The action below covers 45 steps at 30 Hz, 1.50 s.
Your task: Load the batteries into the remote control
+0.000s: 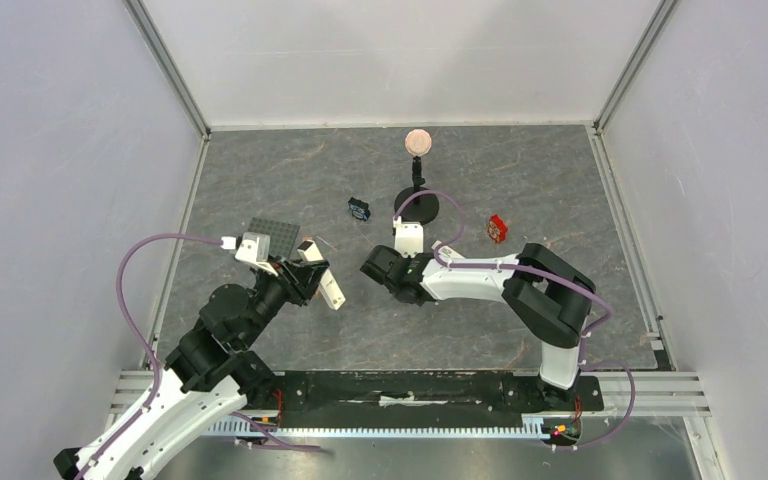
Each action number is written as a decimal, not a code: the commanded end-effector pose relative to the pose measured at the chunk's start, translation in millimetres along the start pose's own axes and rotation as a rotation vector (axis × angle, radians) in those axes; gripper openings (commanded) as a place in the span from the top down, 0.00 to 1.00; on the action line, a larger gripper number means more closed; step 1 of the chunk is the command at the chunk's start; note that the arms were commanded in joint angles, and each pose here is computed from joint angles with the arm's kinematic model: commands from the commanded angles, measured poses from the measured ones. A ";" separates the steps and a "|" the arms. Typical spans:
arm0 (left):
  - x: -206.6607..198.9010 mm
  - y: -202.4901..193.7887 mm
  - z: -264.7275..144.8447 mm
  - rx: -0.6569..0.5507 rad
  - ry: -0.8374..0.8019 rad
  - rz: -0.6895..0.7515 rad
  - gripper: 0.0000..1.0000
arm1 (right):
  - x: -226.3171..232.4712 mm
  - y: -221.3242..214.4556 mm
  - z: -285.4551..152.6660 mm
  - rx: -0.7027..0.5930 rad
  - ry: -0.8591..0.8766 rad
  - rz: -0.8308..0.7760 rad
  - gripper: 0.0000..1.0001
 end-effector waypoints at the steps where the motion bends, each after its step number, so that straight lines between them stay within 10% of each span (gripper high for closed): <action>1: -0.9 14.1 -4.7 -0.049 0.009 0.014 0.98 | -6.4 -6.9 10.3 0.000 -0.046 -0.031 0.85; 5: -1.4 13.7 -5.0 -0.047 0.007 0.004 0.98 | -8.0 -8.8 11.5 0.006 -0.046 -0.040 0.93; 13: -1.7 12.3 -4.4 -0.039 0.007 -0.006 0.98 | -13.5 -14.2 19.5 0.077 -0.004 -0.041 0.72; 25: -2.2 3.3 -0.9 -0.005 0.001 -0.035 0.98 | -16.8 -21.0 22.6 0.128 0.107 -0.038 0.93; 45: -40.4 0.9 10.4 0.000 -0.321 -0.185 0.98 | -53.5 38.6 -160.0 -0.426 1.229 -0.188 0.99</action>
Point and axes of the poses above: each gripper's point midway between its finger pads, its own z axis out along the fingers, its own x axis along the line the jaws close on, y = z × x, the point moved 8 cm from there along -z, back along the fingers, and after that the axes turned 4 degrees about z, right-handed, at the moved point
